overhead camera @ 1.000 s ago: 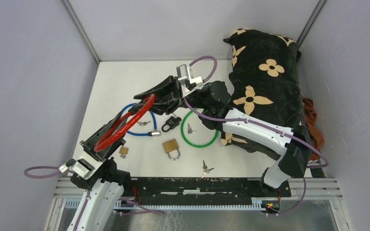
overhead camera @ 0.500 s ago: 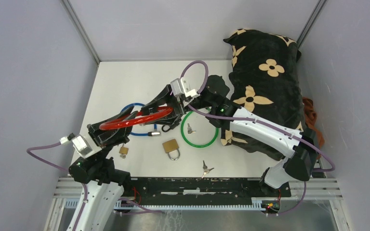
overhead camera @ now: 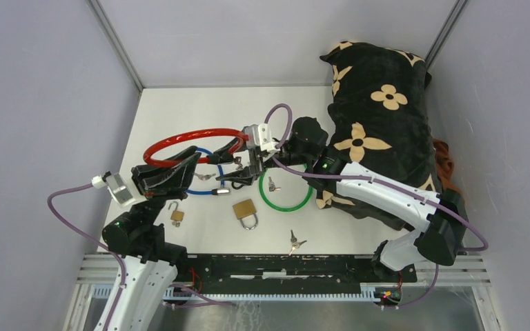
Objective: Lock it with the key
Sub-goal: Lock the lock.
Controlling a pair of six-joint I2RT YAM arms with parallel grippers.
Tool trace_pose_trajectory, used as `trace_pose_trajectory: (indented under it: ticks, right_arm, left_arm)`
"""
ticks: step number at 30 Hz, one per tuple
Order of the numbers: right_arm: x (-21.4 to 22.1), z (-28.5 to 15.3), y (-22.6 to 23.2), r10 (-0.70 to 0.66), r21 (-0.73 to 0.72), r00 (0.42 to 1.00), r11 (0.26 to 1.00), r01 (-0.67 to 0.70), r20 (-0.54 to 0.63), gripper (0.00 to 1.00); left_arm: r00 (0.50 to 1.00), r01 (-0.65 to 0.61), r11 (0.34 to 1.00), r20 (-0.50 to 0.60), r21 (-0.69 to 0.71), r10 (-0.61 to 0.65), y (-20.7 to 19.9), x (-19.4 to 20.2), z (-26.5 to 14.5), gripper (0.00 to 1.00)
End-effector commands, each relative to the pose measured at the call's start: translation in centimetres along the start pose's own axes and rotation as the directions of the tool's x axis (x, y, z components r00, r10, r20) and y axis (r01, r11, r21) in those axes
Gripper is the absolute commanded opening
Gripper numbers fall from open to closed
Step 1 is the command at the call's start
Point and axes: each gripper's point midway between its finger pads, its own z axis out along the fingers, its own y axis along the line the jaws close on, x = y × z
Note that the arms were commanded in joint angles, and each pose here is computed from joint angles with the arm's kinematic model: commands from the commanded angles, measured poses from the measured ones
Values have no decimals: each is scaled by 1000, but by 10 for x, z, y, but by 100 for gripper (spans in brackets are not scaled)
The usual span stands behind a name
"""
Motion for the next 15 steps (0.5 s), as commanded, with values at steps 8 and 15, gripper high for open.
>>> trace_pose_trajectory:
  ticks: [8,15]
  right_arm:
    - [-11,-4,-11,-56,82,998,995,54,22,57]
    - [-16,-2,-8,-50,55,998,997,48,36,6]
  left_arm:
    - [993,78,997,91,-4,-77,-11,-33,4,2]
    - [993,91,996,79,-14,-89,-8,-27,3,2]
